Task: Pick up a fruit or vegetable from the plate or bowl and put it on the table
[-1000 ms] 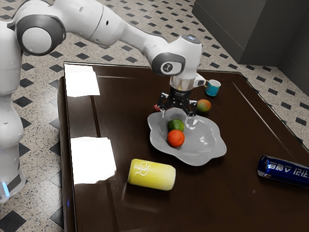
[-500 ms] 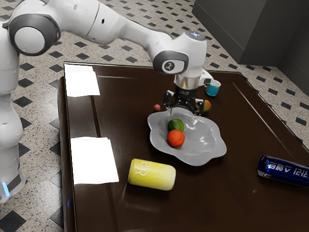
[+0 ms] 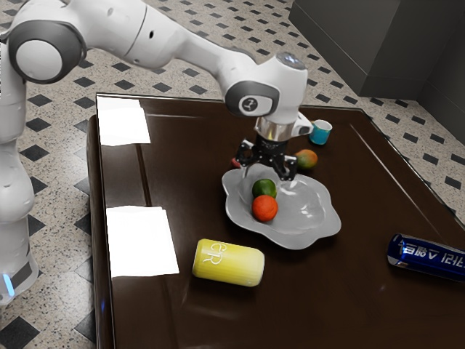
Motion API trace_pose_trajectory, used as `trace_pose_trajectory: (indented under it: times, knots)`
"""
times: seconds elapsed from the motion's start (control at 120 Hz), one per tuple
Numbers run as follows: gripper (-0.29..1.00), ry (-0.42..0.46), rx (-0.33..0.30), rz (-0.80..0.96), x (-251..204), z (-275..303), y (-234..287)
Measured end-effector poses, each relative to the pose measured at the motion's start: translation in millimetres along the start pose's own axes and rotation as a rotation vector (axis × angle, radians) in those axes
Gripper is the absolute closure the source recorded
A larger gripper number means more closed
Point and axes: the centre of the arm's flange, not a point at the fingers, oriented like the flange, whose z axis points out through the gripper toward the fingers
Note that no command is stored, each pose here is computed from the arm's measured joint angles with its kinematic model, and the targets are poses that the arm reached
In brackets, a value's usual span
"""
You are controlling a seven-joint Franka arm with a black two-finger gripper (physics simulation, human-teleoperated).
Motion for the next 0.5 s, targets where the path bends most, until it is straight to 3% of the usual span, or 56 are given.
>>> trace_pose_trajectory:
  times: [0.5]
  knots:
    - [0.00, -0.024, 0.001, 0.000, 10.4, 31.0, 3.8]
